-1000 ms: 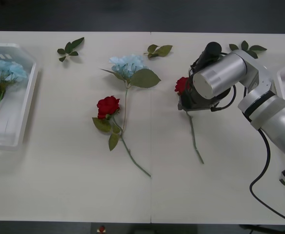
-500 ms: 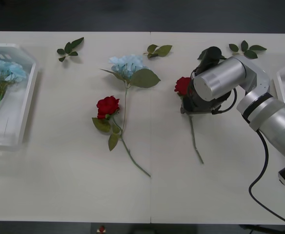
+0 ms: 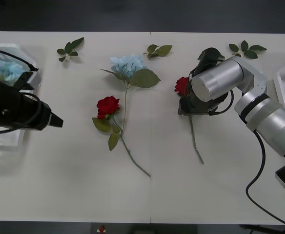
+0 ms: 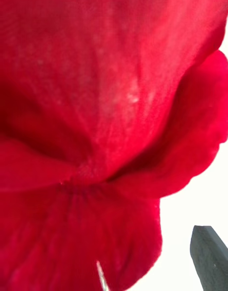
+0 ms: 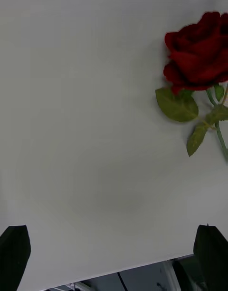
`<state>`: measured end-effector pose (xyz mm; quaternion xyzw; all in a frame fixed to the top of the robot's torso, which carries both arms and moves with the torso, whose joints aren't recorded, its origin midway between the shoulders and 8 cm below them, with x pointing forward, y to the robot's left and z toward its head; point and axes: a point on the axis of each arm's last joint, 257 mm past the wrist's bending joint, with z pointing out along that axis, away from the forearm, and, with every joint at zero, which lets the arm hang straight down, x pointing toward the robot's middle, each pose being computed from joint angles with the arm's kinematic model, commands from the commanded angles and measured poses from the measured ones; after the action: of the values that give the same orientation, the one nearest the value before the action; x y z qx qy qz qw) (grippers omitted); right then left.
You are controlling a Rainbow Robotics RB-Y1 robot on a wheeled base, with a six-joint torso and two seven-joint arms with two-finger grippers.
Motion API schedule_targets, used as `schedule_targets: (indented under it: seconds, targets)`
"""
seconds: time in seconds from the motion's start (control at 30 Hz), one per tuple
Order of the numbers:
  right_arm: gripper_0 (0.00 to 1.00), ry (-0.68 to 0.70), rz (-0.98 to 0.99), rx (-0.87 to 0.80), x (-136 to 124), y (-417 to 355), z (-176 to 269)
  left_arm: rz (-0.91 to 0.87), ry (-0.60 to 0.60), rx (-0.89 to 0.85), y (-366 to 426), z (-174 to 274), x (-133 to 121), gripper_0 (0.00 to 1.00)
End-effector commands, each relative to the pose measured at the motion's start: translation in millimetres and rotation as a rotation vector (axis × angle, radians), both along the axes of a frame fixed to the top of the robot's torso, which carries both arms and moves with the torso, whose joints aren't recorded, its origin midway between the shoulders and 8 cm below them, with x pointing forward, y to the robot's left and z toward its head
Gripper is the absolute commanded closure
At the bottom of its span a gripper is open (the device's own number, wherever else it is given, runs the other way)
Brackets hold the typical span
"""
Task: Put the red flowers into the right box and the blue flowers into the left box
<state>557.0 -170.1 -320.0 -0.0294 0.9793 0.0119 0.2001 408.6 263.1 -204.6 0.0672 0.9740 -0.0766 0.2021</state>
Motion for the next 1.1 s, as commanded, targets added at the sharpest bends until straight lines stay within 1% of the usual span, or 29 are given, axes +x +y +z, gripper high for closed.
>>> schedule_targets:
  seconds: [0.03,0.1,0.17,0.27,0.3,0.37,0.4,0.43,0.47,0.6,0.7,0.93,1.1]
  targets:
    - [0.12,-0.033,0.062,-0.001,12,19,18,0.11,-0.01,-0.057,-28,-9,-5,0.0]
    - [0.16,-0.031,0.066,0.0,11,20,18,0.136,-0.009,-0.065,-36,-15,-6,0.0]
    - [0.22,-0.031,0.067,-0.001,12,20,18,0.157,-0.011,-0.066,-45,-21,-6,0.0]
    - [0.44,-0.029,0.07,0.004,11,22,17,0.207,-0.033,-0.048,-59,-29,0,0.0]
    - [0.5,-0.029,0.068,0.003,11,21,17,0.218,-0.04,-0.044,-61,-30,2,0.0]
    - [0.68,-0.028,0.07,0.005,11,22,17,0.241,-0.059,-0.027,-73,-35,5,0.0]
    - [0.74,-0.028,0.07,0.005,11,22,17,0.255,-0.067,-0.026,-77,-36,7,0.0]
    - [0.82,-0.027,0.069,0.004,10,22,17,0.262,-0.075,-0.021,-84,-38,8,0.0]
    - [0.86,-0.028,0.069,0.003,11,21,17,0.269,-0.079,-0.016,-89,-40,9,0.0]
    - [0.95,-0.028,0.07,0.005,11,22,17,0.307,-0.067,-0.017,-110,-49,13,0.0]
    - [1.0,-0.029,0.07,0.006,11,22,17,0.316,-0.062,-0.014,-126,-55,18,0.0]
    - [1.0,-0.034,0.074,0.001,13,18,19,0.338,-0.012,0.008,-147,-73,31,0.0]
    - [1.0,-0.046,0.079,0.014,22,7,39,0.356,0.032,0.021,-158,-87,38,0.0]
